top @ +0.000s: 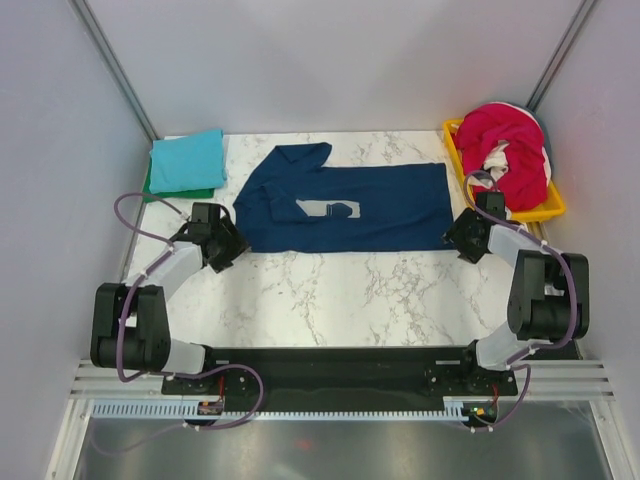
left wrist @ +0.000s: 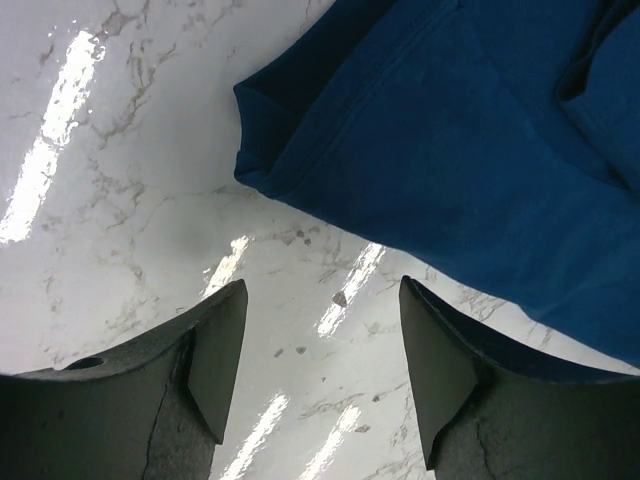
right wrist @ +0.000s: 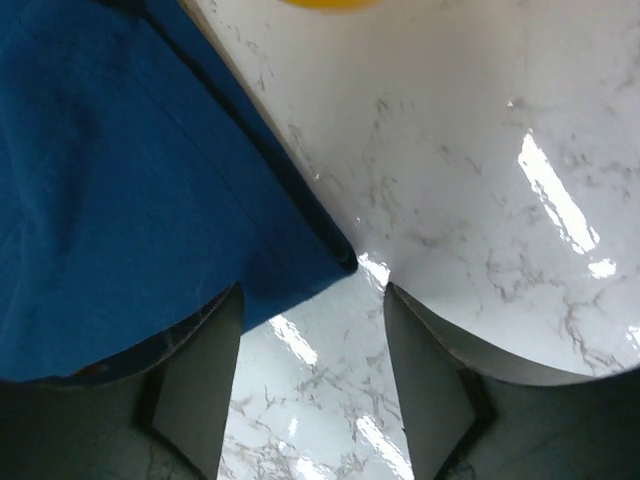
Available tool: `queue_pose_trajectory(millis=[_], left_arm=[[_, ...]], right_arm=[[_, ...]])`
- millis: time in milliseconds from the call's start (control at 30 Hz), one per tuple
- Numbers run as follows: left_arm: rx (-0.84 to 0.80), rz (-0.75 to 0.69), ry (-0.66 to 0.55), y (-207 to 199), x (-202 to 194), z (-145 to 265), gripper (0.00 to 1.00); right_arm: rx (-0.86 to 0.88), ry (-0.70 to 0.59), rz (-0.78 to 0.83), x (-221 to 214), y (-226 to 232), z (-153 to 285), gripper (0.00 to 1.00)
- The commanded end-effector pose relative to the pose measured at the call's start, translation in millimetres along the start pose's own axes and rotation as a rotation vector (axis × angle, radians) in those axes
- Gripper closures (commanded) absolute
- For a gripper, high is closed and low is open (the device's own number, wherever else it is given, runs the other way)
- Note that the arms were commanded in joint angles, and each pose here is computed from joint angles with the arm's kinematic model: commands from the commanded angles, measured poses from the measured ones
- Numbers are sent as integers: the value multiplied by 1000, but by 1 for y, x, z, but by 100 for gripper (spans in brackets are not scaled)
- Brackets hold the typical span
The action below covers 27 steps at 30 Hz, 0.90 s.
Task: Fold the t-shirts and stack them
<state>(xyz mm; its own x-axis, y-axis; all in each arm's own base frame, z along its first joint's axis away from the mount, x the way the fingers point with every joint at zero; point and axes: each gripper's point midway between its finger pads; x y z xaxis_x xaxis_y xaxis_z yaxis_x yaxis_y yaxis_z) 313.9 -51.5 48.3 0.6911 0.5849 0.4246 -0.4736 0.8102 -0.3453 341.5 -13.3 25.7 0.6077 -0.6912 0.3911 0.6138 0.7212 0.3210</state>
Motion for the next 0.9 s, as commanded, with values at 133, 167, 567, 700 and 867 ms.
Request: queue_pose_trajectory(millis=[133, 167, 567, 700, 867], left_arm=[[-26, 79, -121, -10, 28, -16, 33], [-13, 86, -113, -7, 25, -21, 34], [4, 102, -154, -16, 52, -47, 75], [-92, 128, -238, -38, 75, 2, 98], [-120, 107, -396, -36, 99, 88, 98]], right_arm=[[17, -11, -10, 9, 6, -24, 60], [18, -4, -8, 6, 5, -26, 66], [38, -2, -4, 10, 11, -21, 100], [84, -59, -4, 39, 29, 13, 100], [112, -176, -11, 62, 35, 71, 100]])
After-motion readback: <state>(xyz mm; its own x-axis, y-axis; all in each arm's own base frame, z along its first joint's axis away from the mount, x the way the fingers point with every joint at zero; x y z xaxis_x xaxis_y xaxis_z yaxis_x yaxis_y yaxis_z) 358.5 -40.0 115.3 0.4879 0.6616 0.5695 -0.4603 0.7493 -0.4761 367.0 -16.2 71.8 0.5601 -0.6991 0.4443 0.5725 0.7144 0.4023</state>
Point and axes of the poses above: each gripper's point midway between its finger pads, its own z axis back along the fingers, its own y axis along the line the jaws close on, x = y × z, and after that the axes turned 2 degrees about -z, right-handed
